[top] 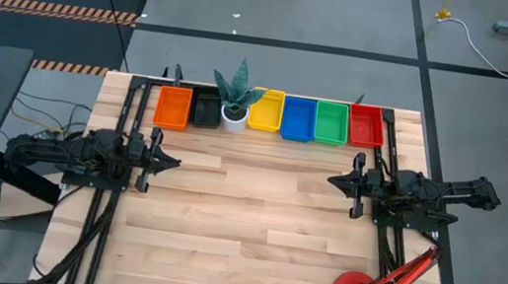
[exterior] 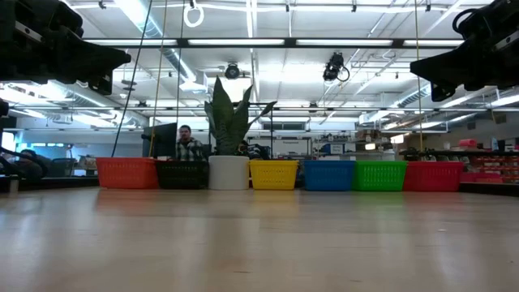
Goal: Stack baskets by color
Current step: Return to home position
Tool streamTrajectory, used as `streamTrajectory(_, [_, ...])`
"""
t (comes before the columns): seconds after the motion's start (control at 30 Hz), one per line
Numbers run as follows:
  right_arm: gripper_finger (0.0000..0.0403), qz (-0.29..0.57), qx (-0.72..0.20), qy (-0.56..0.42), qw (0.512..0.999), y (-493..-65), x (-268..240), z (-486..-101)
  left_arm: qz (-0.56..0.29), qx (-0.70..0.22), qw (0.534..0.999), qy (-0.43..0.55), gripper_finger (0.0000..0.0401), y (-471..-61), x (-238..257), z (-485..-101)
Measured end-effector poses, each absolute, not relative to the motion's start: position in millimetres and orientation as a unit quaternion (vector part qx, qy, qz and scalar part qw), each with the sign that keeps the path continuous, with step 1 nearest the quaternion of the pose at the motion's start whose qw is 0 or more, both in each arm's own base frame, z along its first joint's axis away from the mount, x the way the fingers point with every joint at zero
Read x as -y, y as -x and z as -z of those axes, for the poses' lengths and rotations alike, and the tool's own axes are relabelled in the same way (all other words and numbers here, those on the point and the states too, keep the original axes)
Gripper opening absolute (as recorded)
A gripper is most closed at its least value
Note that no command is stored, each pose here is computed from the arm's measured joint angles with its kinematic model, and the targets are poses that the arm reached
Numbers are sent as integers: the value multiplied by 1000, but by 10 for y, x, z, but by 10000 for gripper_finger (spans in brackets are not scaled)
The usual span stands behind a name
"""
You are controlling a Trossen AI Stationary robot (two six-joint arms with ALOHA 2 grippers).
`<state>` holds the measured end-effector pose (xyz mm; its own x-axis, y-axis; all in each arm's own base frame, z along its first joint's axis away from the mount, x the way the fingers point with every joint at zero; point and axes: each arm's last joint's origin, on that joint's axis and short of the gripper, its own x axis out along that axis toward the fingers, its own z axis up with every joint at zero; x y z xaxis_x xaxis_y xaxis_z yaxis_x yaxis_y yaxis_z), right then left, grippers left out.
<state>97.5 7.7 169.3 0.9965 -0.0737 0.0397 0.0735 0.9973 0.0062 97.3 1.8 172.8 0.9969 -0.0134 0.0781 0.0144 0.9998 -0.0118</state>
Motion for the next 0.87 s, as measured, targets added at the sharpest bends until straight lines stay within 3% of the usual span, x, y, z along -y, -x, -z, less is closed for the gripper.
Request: streamTrajectory(0.87, [14,37,20,-2,999,-975,-77,-1693,7,39,999,6,28,-973,-18,-1728])
